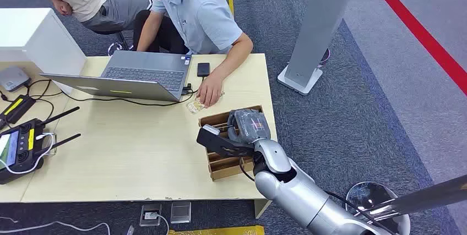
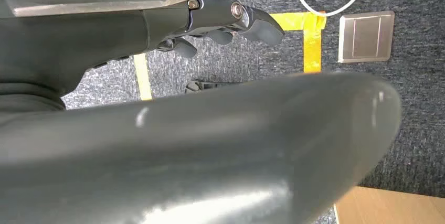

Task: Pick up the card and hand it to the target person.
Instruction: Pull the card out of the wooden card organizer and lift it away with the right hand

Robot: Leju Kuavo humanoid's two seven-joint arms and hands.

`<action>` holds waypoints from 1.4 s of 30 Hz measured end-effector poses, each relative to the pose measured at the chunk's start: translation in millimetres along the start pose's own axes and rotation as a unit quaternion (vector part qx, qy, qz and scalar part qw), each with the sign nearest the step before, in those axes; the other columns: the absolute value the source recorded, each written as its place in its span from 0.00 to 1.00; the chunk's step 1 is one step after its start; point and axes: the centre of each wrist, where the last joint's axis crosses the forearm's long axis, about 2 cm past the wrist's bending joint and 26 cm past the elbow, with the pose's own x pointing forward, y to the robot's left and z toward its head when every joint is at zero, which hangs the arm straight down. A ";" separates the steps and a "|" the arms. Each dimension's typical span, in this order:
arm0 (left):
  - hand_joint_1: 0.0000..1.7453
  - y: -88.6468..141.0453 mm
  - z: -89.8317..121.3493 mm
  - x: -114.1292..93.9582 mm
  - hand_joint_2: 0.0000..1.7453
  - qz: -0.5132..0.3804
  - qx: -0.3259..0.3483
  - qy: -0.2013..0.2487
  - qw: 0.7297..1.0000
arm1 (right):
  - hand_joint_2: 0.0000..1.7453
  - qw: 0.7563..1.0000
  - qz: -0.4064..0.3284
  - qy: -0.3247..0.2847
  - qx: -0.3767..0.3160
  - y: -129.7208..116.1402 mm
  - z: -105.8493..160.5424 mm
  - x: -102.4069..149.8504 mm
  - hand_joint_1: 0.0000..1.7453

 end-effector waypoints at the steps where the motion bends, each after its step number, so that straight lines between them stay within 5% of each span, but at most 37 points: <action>1: 0.00 0.0 0.0 0.0 0.00 0.000 0.000 0.000 1.000 | 1.00 1.000 0.000 0.000 0.000 0.0 0.0 0.0 0.76; 6: 0.00 0.0 0.0 0.0 0.00 0.000 0.000 0.000 1.000 | 1.00 1.000 0.000 0.000 0.000 -0.1 0.0 0.1 0.84; 10: 0.00 0.0 0.0 0.0 1.00 0.000 0.000 0.000 1.000 | 1.00 1.000 -0.001 0.000 0.000 -0.1 -0.1 0.1 0.86; 28: 0.00 -0.3 0.0 0.2 1.00 -0.008 -0.005 -0.002 1.000 | 1.00 1.000 -0.009 0.000 0.008 -3.3 -0.2 1.5 0.86; 42: 0.00 -0.2 0.3 -1.0 1.00 0.000 -0.001 0.000 1.000 | 1.00 0.997 -0.049 -0.007 -0.065 -57.2 17.3 5.7 0.86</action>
